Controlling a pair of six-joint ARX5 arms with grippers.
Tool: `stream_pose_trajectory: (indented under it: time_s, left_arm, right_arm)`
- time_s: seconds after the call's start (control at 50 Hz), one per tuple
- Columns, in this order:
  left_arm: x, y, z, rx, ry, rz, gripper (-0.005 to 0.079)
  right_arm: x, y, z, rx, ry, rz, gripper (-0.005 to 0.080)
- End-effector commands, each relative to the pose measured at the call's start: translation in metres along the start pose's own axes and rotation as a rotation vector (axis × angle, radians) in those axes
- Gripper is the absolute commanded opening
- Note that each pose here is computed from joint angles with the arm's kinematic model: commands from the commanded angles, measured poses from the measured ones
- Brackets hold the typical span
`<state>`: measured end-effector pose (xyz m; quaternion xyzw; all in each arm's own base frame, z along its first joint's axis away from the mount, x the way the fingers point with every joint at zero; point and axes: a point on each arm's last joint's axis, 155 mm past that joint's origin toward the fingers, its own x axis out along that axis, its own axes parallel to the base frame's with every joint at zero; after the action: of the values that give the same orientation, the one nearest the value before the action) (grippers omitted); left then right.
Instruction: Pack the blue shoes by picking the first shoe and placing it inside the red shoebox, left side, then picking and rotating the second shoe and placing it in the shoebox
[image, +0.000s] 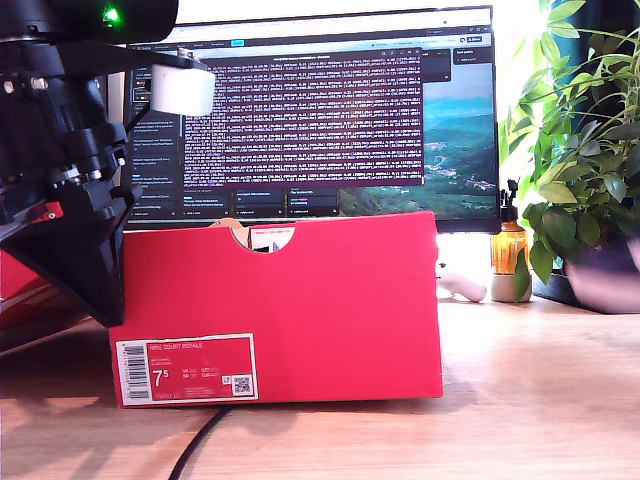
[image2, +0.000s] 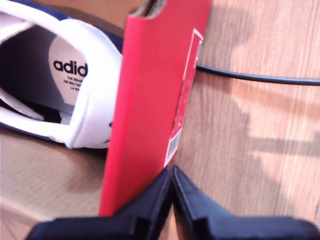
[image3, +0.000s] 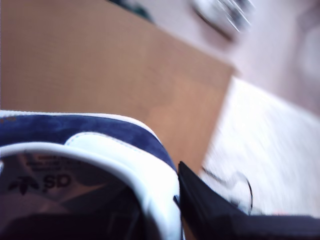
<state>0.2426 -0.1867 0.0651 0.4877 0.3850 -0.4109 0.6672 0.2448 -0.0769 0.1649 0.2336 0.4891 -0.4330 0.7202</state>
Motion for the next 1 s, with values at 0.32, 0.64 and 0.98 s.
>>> stream_pose_trajectory:
  time_s: [0.32, 0.64, 0.98]
  left_arm:
    - [0.002, 0.000, -0.001, -0.011, 0.000, -0.001, -0.0019]
    - [0.002, 0.000, -0.001, -0.011, 0.000, -0.001, -0.0019]
    - [0.002, -0.001, 0.000, -0.011, -0.006, -0.009, -0.0019]
  right_arm:
    - [-0.108, 0.070, 0.033, -0.792, -0.228, 0.429, -0.0013]
    - [-0.184, 0.139, -0.003, -0.973, -0.303, 0.914, -0.0013]
    - [-0.245, 0.195, -0.015, -1.099, -0.538, 1.164, -0.0013]
